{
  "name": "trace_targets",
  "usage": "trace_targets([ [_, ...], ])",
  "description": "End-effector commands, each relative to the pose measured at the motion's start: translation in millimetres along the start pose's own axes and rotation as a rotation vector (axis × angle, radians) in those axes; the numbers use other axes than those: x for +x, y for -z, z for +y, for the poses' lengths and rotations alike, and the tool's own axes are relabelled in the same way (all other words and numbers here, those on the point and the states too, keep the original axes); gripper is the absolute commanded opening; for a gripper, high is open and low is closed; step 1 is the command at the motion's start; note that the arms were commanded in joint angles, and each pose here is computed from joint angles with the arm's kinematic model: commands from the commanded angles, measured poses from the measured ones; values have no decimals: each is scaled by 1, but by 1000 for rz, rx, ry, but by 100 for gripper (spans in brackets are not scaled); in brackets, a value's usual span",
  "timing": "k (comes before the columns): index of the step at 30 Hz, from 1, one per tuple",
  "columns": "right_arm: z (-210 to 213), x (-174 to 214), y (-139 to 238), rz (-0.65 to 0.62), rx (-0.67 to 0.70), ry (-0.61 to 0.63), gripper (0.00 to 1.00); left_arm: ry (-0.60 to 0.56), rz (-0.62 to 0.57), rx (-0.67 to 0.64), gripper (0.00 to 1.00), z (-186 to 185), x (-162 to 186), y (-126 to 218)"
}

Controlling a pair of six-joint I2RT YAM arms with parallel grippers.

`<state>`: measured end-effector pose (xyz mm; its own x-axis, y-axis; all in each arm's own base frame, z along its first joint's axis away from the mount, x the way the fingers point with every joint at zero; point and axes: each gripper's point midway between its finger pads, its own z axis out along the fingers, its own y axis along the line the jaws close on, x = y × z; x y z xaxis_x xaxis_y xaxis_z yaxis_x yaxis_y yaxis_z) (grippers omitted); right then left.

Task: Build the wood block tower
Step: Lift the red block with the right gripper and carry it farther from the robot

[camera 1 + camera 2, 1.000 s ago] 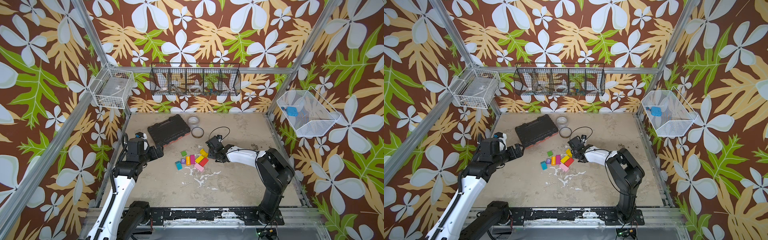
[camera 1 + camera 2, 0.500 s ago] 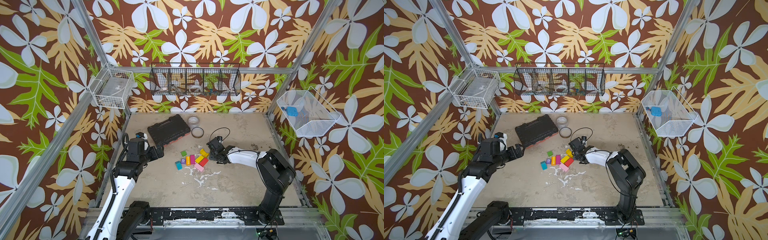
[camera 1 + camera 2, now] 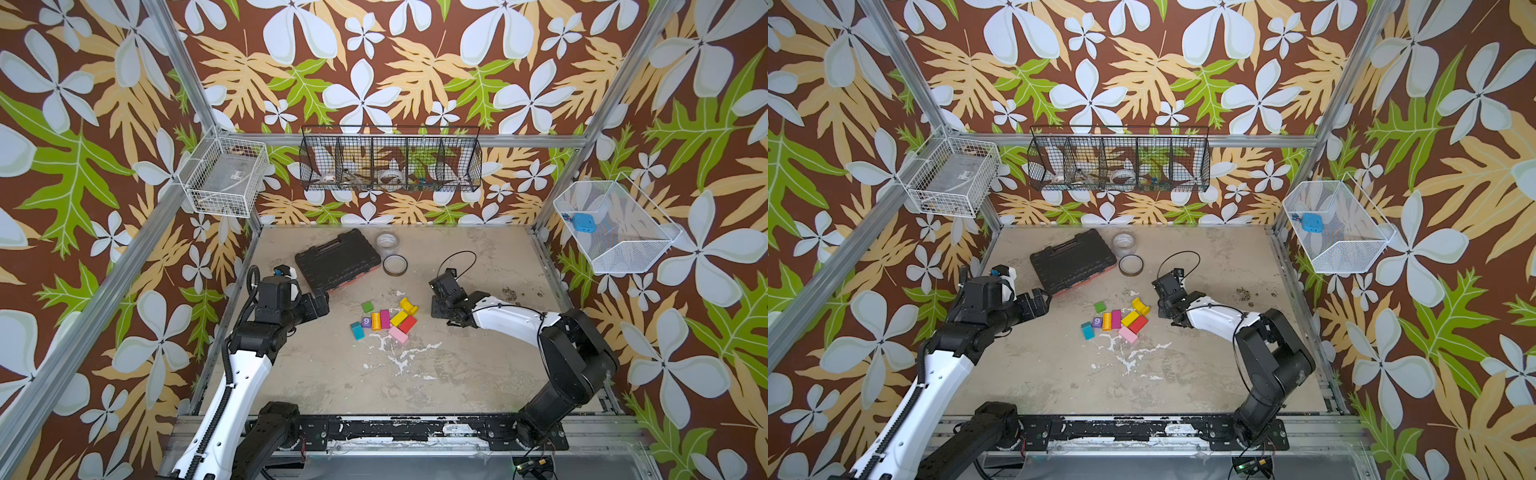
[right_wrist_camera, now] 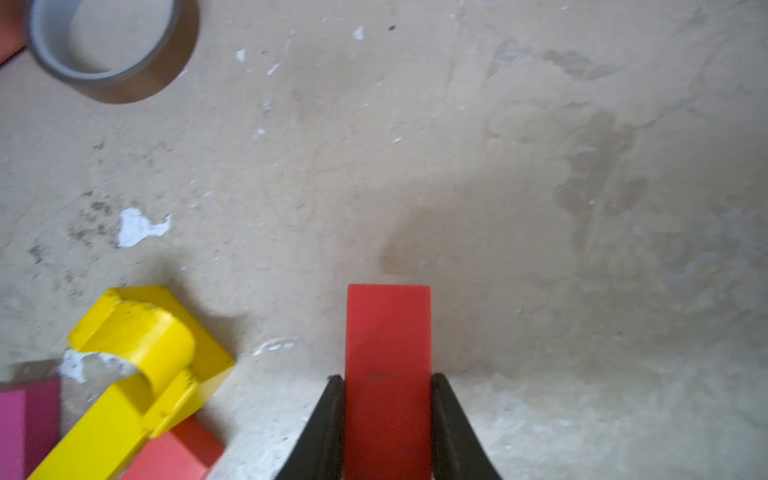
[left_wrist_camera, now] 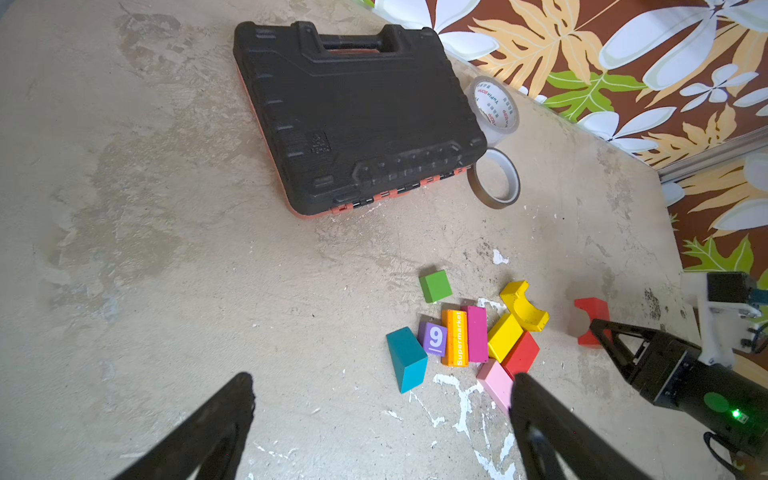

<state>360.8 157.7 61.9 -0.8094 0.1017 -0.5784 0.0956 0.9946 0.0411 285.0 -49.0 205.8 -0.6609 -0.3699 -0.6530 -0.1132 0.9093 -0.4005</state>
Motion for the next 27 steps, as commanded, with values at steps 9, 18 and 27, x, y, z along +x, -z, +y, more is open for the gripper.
trace_targets([
  [9,-52,2,-15,20,93,38,37,-4,-1,7,97,-3,-2,0],
  [18,-50,-6,13,-3,61,19,61,-3,0,7,97,-2,-2,0],
  [27,34,7,76,-98,-164,-31,67,-4,2,8,97,-3,-2,-1],
])
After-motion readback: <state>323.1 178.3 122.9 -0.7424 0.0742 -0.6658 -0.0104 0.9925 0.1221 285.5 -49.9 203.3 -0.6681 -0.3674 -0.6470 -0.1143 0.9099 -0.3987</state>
